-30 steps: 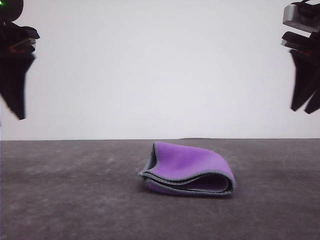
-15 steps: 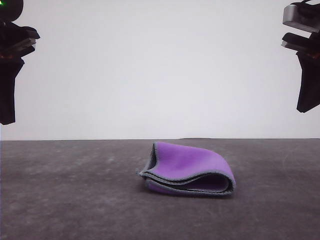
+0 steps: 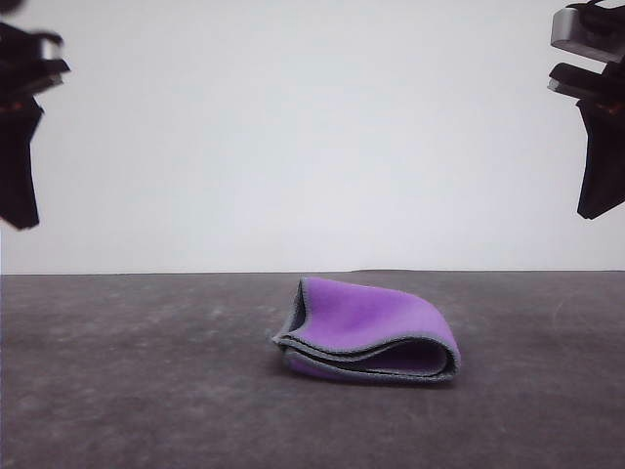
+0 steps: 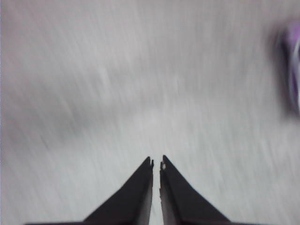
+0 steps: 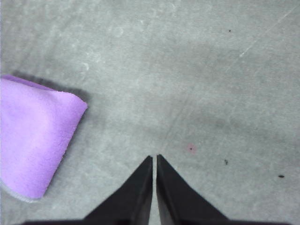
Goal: Fold clothes
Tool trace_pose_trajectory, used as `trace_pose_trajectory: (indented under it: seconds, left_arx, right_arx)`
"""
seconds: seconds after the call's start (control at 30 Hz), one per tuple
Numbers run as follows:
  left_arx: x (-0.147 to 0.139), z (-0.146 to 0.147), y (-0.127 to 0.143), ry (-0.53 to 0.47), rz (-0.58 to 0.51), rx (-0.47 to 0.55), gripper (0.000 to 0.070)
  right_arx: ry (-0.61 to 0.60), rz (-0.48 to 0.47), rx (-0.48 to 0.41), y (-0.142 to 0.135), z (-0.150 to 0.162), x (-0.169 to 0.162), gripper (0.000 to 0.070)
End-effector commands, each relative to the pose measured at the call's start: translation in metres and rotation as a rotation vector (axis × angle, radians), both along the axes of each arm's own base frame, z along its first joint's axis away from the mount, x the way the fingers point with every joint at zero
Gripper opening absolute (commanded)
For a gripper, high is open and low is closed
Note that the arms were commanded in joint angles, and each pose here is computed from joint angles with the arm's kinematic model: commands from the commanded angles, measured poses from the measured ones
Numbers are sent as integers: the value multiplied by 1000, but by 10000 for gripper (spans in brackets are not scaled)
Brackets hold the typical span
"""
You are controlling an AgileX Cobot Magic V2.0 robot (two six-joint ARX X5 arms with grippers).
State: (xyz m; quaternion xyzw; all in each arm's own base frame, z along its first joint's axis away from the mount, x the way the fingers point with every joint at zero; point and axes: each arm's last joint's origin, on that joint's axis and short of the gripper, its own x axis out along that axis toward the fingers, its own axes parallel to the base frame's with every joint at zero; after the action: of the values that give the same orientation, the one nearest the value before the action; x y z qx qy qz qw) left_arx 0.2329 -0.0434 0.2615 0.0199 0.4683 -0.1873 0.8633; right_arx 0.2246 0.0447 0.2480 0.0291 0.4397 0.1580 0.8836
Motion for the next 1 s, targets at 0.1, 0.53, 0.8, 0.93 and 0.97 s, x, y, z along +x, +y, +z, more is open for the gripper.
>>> trace_pose_trajectory:
  seconds: [0.1, 0.53, 0.8, 0.93, 0.97]
  left_arx:
    - [-36, -14, 9, -377, 88, -76, 16]
    - [-126, -87, 41, -717, 442, -68, 16]
    - [-141, -99, 46, -686, 508, -18, 16]
    - [-141, -108, 47, -700, 516, -24, 16]
    - [-142, -109, 47, -704, 516, -25, 16]
  right_arx:
    - [-16, 8, -3, 1, 3, 3, 7]
    - [-16, 8, -3, 1, 3, 3, 7]
    - [-16, 8, -3, 1, 3, 3, 7]
    - [-16, 8, -3, 1, 3, 3, 7]
    - [-16, 8, -3, 1, 3, 3, 7]
